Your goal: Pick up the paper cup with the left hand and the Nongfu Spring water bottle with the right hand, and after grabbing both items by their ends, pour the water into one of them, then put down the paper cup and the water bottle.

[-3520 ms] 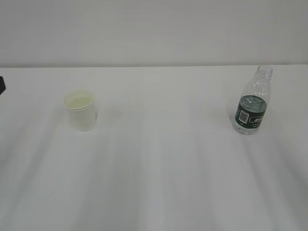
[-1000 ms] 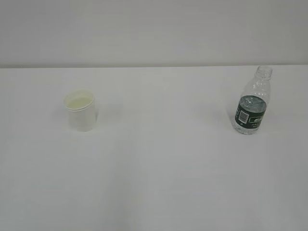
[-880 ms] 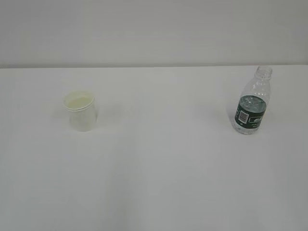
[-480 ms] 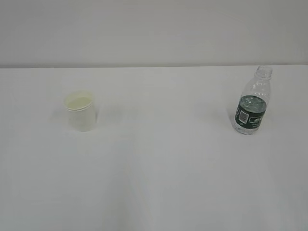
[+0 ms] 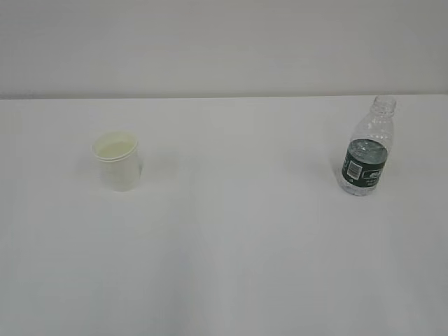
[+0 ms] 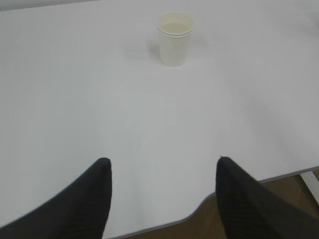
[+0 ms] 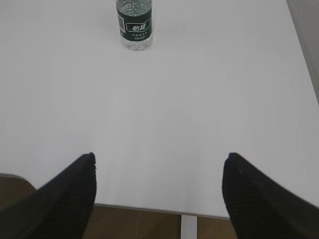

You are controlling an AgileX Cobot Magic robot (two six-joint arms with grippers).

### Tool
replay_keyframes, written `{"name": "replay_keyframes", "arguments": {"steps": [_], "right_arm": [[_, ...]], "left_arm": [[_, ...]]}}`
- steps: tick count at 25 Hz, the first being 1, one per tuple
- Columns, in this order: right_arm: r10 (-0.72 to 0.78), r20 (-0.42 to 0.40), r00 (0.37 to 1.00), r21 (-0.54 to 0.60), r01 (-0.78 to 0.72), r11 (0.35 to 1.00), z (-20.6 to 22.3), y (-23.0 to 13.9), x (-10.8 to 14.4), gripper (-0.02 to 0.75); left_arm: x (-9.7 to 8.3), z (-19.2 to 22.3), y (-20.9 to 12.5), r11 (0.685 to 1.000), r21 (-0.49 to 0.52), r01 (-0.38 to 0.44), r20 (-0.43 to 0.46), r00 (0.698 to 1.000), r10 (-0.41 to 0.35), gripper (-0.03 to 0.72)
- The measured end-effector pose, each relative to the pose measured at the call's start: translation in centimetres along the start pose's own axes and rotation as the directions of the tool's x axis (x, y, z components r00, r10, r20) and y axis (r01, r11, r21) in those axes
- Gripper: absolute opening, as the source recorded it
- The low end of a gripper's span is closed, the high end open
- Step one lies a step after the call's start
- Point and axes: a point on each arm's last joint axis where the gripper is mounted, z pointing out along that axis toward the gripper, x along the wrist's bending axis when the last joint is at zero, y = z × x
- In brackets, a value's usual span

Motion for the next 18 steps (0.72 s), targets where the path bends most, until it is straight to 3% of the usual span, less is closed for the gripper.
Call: {"name": "replay_keyframes", "arguments": {"steps": [11, 18], "right_arm": [[-0.010, 0.027, 1.000, 0.000, 0.010, 1.000, 0.00, 0.00, -0.25, 0.588], [0.031, 0.076, 0.997, 0.009, -0.032, 0.999, -0.06, -0.05, -0.25, 0.588]], "left_arm": [[0.01, 0.00, 0.01, 1.000, -0.002, 0.000, -0.001, 1.000, 0.000, 0.463], [-0.10, 0.05, 0.03, 0.999, -0.008, 0.049, -0.092, 0.995, -0.049, 0.444]]}}
